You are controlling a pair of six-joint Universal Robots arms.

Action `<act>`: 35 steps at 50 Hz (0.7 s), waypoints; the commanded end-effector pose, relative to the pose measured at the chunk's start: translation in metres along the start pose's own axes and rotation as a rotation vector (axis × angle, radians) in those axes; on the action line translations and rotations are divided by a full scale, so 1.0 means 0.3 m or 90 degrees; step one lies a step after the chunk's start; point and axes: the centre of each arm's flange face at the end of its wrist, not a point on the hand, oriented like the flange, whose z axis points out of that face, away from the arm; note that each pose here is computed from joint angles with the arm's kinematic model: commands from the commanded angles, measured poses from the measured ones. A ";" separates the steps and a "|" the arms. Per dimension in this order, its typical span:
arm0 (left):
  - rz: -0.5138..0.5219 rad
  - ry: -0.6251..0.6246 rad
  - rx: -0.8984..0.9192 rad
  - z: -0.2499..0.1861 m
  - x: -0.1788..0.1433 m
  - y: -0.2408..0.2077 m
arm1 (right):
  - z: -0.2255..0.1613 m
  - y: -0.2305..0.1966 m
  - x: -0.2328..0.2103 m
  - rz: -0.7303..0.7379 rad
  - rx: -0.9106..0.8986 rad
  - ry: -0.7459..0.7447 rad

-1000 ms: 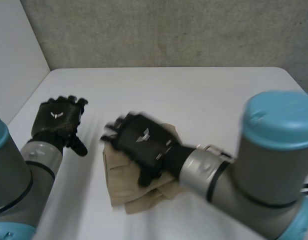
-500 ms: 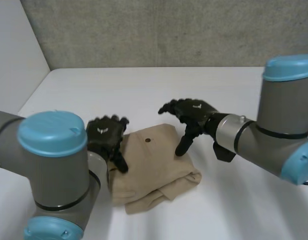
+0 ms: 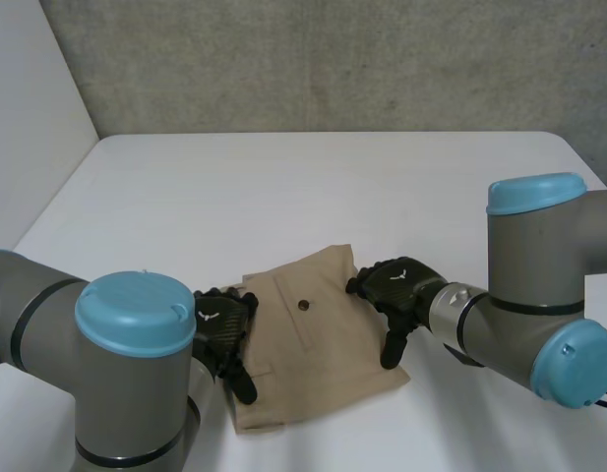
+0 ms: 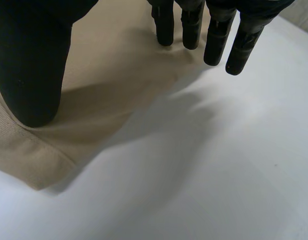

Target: Fold the shorts.

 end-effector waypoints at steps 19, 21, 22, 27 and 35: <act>-0.110 -0.083 0.291 -0.156 -0.277 -0.518 | -0.384 -0.389 0.264 0.120 0.388 0.350; -0.108 -0.066 0.281 -0.161 -0.297 -0.543 | -0.411 -0.385 0.298 0.130 0.381 0.388; -0.109 -0.063 0.278 -0.165 -0.304 -0.551 | -0.432 -0.379 0.318 0.138 0.368 0.410; -0.121 -0.084 0.263 -0.168 -0.361 -0.567 | -0.449 -0.380 0.328 0.145 0.342 0.412; -0.127 -0.086 0.286 -0.190 -0.370 -0.593 | -0.457 -0.382 0.327 0.146 0.328 0.404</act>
